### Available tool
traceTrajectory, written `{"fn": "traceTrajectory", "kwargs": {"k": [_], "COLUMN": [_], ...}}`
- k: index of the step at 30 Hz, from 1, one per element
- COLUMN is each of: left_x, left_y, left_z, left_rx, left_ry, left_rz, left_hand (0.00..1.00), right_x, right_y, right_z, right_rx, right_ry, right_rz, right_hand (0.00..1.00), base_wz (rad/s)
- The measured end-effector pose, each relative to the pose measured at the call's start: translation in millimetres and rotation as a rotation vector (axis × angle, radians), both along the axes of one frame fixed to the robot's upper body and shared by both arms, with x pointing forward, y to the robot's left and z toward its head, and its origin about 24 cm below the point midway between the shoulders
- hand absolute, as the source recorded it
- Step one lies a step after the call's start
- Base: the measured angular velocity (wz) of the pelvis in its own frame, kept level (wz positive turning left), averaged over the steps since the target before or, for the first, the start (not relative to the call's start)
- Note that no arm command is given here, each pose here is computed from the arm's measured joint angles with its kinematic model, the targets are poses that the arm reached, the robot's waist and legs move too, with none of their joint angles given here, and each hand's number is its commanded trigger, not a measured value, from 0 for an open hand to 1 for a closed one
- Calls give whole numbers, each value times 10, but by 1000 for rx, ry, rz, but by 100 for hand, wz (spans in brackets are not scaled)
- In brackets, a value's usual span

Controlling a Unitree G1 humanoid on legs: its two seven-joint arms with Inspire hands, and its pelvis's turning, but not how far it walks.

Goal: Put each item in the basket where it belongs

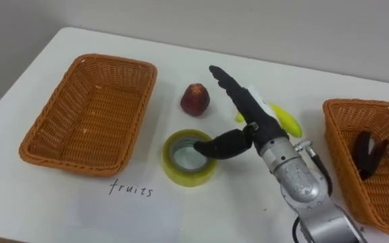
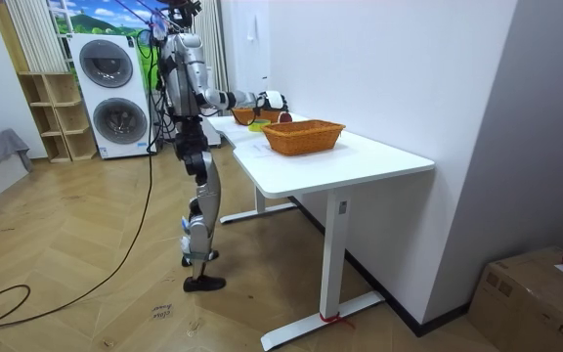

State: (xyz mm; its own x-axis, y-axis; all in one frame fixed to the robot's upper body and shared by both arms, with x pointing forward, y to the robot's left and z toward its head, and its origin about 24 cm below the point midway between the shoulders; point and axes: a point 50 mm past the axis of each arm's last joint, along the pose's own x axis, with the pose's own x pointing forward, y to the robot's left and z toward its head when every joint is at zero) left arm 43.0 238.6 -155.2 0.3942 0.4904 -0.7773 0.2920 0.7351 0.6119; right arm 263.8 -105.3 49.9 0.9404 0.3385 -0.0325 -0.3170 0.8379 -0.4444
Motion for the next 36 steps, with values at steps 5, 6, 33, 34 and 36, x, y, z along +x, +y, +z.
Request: {"fn": "traceTrajectory", "kwargs": {"k": [5, 6, 33, 34, 36], "left_x": [5, 5, 52, 53, 53], "left_y": [-3, -1, -16, -17, -18], "left_z": [0, 0, -4, -5, -5], "left_rx": [0, 1, -19, -20, -21], "left_ry": [-2, -2, 20, 20, 21], "left_rz": [0, 0, -36, -36, -36], "left_hand": [0, 0, 0, 0, 0], "right_x": [5, -1, 30, 31, 34], "right_y": [67, 86, 87, 85, 87], "right_z": [-67, -85, -296, -298, -294], "right_rx": [-18, -20, -146, -153, -167], "right_ry": [24, 32, 87, 84, 78], "right_rz": [23, 30, 40, 40, 43], "right_hand": [0, 0, 0, 0, 0], "base_wz": [0, 0, 2, 0, 0]}}
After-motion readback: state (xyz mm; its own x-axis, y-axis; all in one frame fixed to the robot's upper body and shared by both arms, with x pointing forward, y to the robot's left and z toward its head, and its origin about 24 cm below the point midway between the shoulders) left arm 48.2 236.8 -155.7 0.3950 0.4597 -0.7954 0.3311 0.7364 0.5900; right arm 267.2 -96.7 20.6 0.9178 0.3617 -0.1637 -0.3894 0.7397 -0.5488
